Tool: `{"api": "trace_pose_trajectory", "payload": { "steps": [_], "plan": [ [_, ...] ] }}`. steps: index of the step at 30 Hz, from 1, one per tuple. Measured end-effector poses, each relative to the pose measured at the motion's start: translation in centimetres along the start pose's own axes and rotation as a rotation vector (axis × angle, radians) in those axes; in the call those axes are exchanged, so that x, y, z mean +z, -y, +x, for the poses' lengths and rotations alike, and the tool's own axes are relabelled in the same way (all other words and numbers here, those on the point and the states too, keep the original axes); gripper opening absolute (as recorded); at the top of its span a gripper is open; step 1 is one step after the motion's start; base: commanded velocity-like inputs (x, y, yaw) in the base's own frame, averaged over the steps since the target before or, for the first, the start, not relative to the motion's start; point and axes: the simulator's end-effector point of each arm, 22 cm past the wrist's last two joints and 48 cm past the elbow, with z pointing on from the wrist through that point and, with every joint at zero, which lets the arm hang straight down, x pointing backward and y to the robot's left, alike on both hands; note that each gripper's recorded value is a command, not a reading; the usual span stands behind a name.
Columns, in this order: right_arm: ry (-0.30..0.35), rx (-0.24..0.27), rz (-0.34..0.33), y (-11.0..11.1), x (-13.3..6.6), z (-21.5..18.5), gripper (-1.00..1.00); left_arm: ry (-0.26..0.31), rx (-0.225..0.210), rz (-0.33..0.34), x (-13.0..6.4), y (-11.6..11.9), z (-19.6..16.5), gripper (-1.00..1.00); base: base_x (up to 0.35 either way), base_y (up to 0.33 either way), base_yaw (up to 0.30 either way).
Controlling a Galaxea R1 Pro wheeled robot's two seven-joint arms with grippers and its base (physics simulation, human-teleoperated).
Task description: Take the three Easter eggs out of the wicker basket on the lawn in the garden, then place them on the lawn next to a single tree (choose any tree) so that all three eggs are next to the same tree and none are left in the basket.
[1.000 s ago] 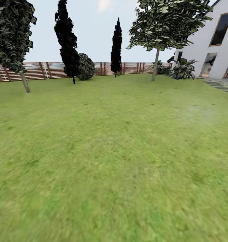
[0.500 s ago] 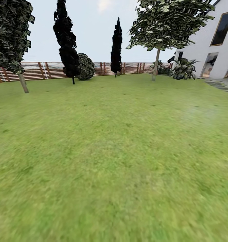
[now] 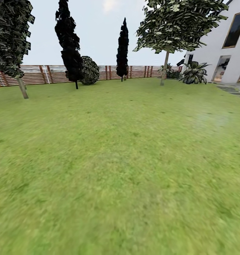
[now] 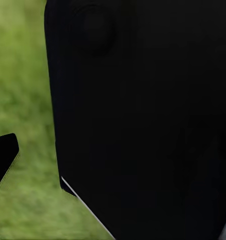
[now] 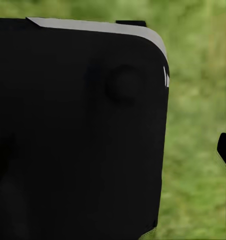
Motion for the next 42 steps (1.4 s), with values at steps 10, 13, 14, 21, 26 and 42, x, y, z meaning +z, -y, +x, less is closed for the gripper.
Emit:
{"api": "trace_pose_trajectory", "payload": {
  "steps": [10,13,14,21,26,42],
  "plan": [
    [0.001,0.000,0.001,0.03,0.00,-0.04,1.00,0.001,-0.001,0.000,0.00,0.00,-0.02,1.00,0.338,0.000,0.000],
    [0.000,0.000,-0.001,-0.14,0.00,-0.01,1.00,0.001,0.000,0.001,0.00,0.02,-0.05,1.00,0.338,0.000,0.000],
    [0.000,0.000,-0.001,-0.17,0.00,0.00,1.00,0.001,0.000,0.001,0.00,0.02,-0.04,1.00,0.338,0.000,0.000],
    [0.000,0.000,0.002,0.05,0.00,-0.04,1.00,0.000,0.000,0.001,0.00,0.03,0.03,1.00,0.338,0.000,0.000],
    [0.000,0.000,0.001,0.01,0.00,0.01,1.00,0.000,0.001,0.002,0.00,0.03,0.01,1.00,0.338,0.000,0.000],
    [0.000,0.000,0.001,0.04,0.00,-0.02,1.00,-0.001,0.000,0.001,0.00,0.01,0.05,1.00,0.338,0.000,0.000]
  ]
}}
